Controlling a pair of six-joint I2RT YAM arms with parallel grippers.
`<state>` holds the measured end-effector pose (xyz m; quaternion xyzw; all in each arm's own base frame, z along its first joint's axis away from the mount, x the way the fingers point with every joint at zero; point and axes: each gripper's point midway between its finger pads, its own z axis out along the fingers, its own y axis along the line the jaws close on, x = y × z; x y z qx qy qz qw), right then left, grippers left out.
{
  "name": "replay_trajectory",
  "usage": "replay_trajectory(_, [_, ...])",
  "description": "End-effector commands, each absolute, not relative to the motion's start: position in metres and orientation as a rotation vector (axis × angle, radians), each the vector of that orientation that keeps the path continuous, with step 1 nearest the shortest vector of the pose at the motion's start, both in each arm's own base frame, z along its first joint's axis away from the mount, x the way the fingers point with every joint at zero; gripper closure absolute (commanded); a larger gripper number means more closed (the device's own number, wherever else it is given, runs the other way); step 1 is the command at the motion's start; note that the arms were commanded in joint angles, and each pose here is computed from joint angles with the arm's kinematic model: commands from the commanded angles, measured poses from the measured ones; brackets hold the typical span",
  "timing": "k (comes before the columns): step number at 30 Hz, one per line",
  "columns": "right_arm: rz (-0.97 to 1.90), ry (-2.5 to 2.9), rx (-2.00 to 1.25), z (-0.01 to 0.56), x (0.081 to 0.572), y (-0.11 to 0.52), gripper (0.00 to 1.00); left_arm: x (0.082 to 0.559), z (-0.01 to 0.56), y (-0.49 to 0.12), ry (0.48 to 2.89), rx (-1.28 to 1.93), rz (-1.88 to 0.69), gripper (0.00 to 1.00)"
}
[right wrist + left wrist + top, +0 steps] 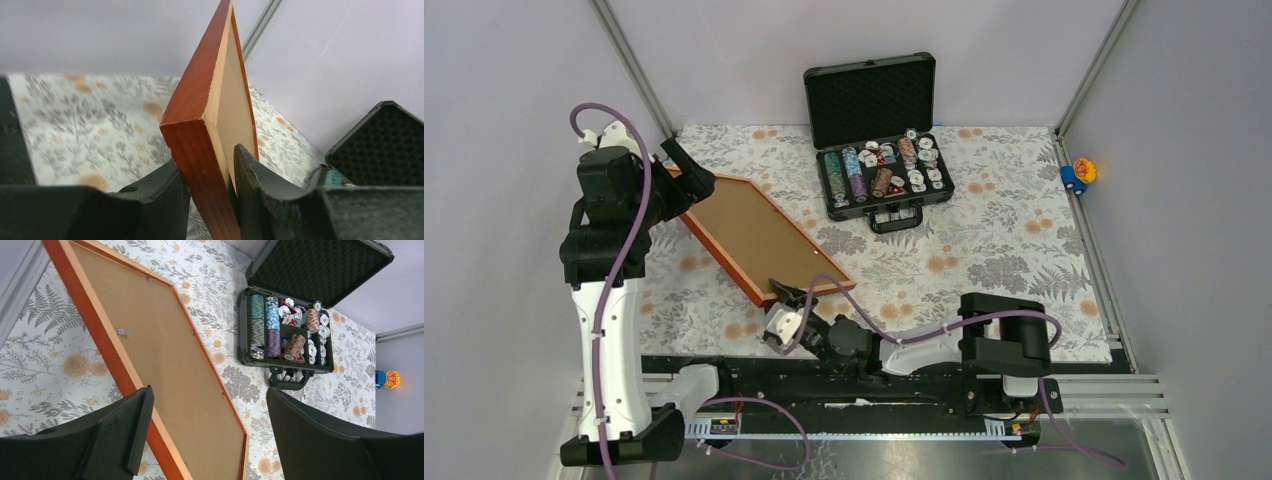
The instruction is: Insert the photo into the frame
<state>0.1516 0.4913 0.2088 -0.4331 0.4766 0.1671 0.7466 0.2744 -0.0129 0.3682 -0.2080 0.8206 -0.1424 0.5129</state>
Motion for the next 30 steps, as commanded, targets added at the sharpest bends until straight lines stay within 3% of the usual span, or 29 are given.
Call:
replay_trajectory(1, [0.847,1.186,-0.547,0.265,0.133,0.491,1.00,0.276,0.393,-0.020,1.912,-0.407,-0.351,0.10])
replay_trajectory(12, [0.844,1.401,-0.071,0.264,0.181,0.446,1.00,0.264,0.412,-0.026,1.856,-0.369,-0.341,0.10])
replay_trajectory(19, [0.881,1.518,0.066,0.250,0.223,0.432,1.00,0.260,0.414,-0.019,1.838,-0.387,-0.305,0.09])
replay_trajectory(30, [0.900,1.570,0.118,0.218,0.248,0.445,1.00,0.262,0.394,-0.026,1.863,-0.398,-0.351,0.09])
